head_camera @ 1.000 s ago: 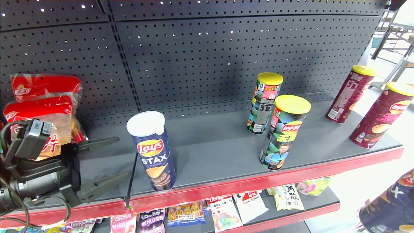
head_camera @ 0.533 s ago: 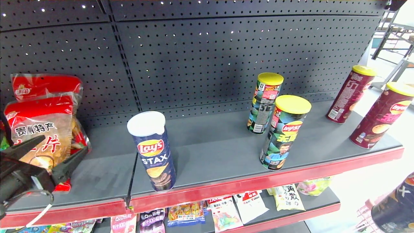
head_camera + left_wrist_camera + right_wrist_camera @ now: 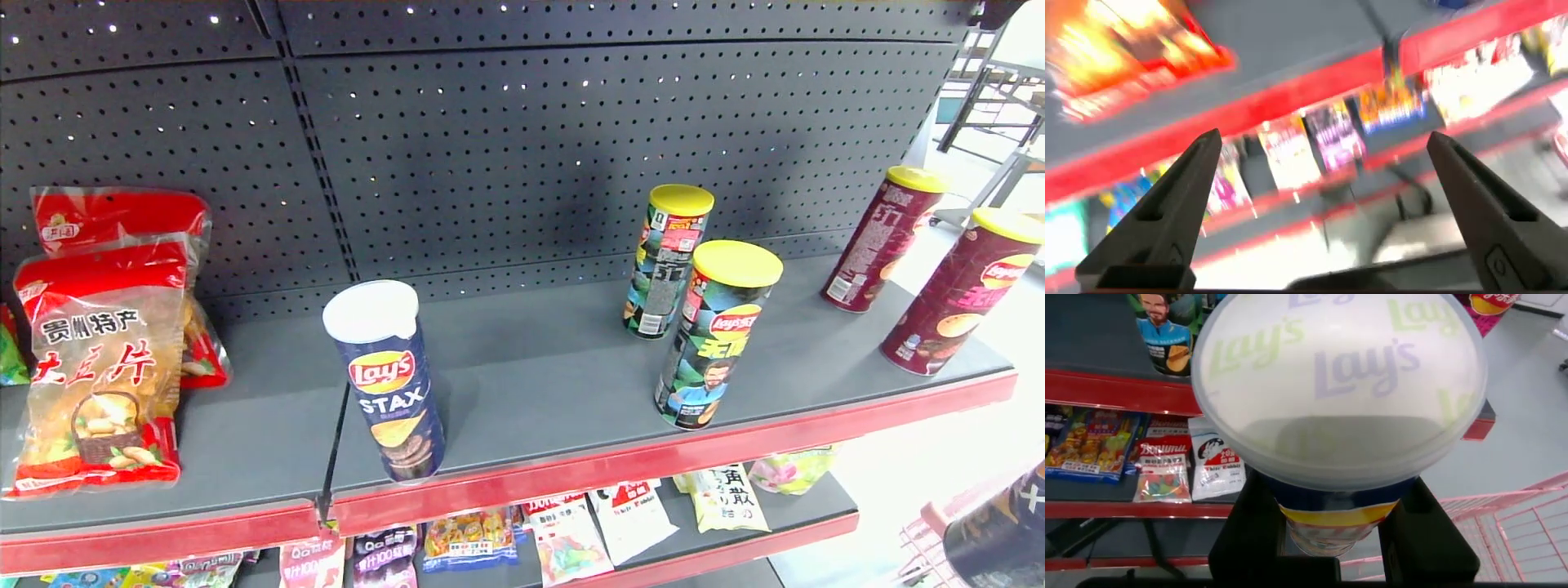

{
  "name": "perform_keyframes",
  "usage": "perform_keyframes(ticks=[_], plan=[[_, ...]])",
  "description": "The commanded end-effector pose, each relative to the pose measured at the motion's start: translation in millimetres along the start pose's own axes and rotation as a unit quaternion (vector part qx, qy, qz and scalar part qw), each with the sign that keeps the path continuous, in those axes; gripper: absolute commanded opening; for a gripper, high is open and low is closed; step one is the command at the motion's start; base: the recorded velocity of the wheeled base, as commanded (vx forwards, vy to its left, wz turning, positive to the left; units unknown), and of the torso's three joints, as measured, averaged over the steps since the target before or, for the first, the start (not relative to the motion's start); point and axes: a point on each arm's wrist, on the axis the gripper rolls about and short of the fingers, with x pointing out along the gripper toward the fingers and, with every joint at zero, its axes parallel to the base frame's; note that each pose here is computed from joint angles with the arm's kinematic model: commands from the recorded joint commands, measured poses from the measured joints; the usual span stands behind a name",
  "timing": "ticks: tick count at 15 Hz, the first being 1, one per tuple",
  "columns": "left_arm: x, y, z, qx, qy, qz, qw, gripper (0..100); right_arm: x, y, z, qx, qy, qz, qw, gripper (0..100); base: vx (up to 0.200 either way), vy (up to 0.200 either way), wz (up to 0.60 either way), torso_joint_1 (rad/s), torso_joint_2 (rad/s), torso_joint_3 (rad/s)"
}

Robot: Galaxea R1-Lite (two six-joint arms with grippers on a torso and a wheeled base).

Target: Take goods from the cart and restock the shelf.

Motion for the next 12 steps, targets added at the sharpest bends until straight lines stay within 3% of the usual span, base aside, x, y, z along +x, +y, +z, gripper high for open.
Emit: perform_keyframes(ticks=[1,6,9,10,11,12], plan=[[-17.3,-3.5,-3.1,0.016,-0.065,0.013,0.9977,100,0.4,0.0,1.1,-0.001,-0.002,0.004,1.000,0,0.000,0.000,0.00,0.000,0.00,0.000],[-15.0,-3.3,-4.3,0.023,-0.059,0.012,0.9979,100,1.4,-0.3,2.5,-0.001,-0.002,0.004,1.000,0,0.000,0.000,0.00,0.000,0.00,0.000],[-14.2,-3.5,-5.7,0.030,-0.057,0.012,0.9979,100,1.3,-0.4,2.9,-0.001,-0.002,0.002,1.000,0,-0.200,0.000,0.00,0.012,0.00,-0.001],[-14.2,-3.5,-5.7,0.030,-0.057,0.012,0.9979,100,1.3,-0.4,2.9,-0.001,-0.002,0.002,1.000,0,0.000,0.000,0.00,0.000,0.00,0.000],[-14.7,-4.0,-7.4,0.044,-0.059,0.013,0.9972,100,1.3,-0.5,2.9,-0.001,-0.002,0.001,1.000,0,0.000,0.000,0.00,0.000,0.00,0.000],[-14.6,-4.1,-7.7,0.048,-0.060,0.013,0.9970,100,1.3,-0.6,2.9,-0.001,-0.001,-0.001,1.000,0,0.000,0.000,0.00,0.000,0.00,0.000]])
